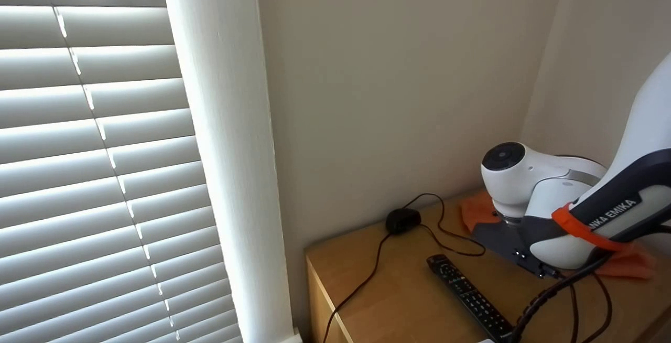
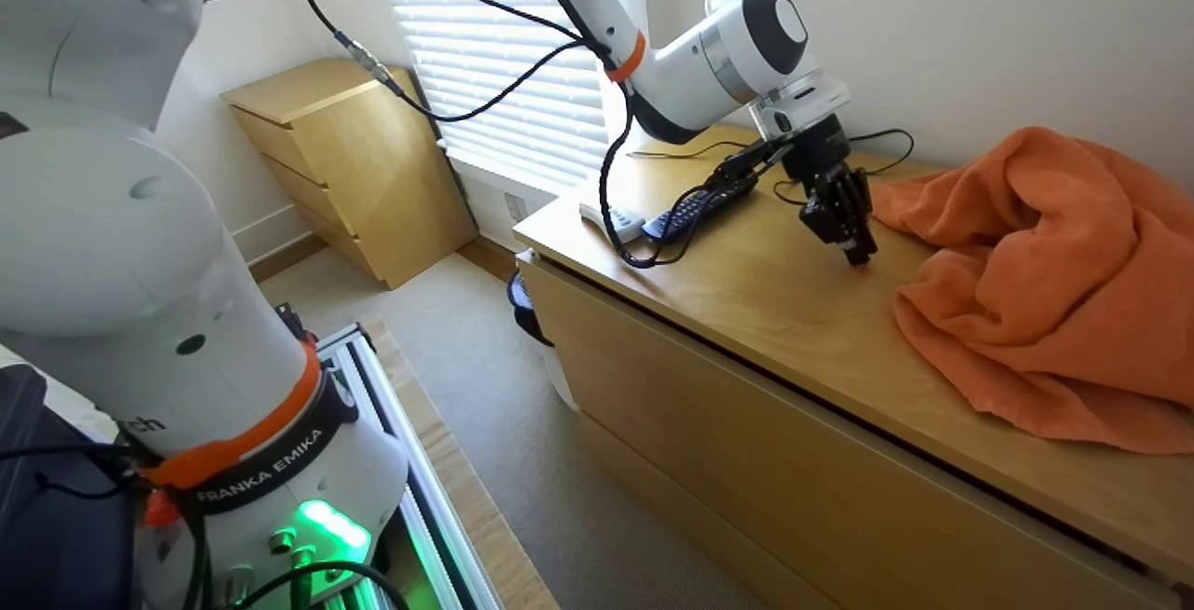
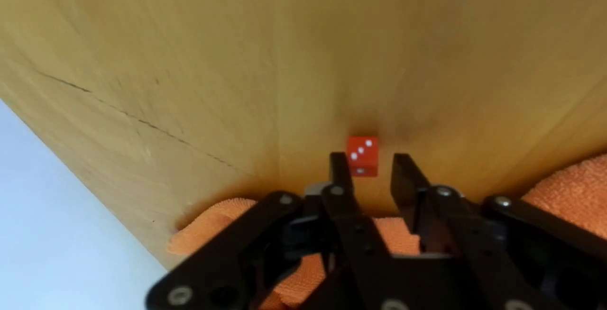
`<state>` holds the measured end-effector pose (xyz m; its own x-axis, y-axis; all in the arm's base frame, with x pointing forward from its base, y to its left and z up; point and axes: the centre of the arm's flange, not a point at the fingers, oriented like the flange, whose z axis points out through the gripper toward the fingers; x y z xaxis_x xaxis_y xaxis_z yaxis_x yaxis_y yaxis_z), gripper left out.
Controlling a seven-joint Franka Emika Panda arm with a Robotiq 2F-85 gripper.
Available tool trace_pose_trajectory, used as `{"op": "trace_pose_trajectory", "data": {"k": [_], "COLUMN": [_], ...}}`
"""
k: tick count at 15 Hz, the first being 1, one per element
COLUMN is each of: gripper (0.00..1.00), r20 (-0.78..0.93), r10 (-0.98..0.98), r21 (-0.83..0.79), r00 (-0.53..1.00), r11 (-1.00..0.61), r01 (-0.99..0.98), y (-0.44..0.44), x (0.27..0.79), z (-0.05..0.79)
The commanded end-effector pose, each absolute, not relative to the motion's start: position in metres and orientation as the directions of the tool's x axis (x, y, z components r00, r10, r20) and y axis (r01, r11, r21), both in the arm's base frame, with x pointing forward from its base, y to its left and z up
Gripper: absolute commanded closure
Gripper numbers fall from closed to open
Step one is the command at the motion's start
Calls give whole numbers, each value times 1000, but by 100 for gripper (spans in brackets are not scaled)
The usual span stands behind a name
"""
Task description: Pick up the dice and turn it to the left once, put the dice back onto the top of the chest of drawers
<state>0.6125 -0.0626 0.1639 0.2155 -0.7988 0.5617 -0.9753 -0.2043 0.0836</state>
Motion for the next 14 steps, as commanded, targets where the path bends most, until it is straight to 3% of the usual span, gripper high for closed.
{"op": "trace_pose_trajectory", "data": {"k": [1,6,14], "gripper": [39,2,0], "r20": [547,508,318], "r10": [-815,-843,-938], "r21": [76,74,73], "r00": [193,176,139], "r11": [-181,-161,-122], "r01": [-981,-984,-990], "y": [-59,-66,-108], "x": [601,602,592], "z": [161,175,244]}}
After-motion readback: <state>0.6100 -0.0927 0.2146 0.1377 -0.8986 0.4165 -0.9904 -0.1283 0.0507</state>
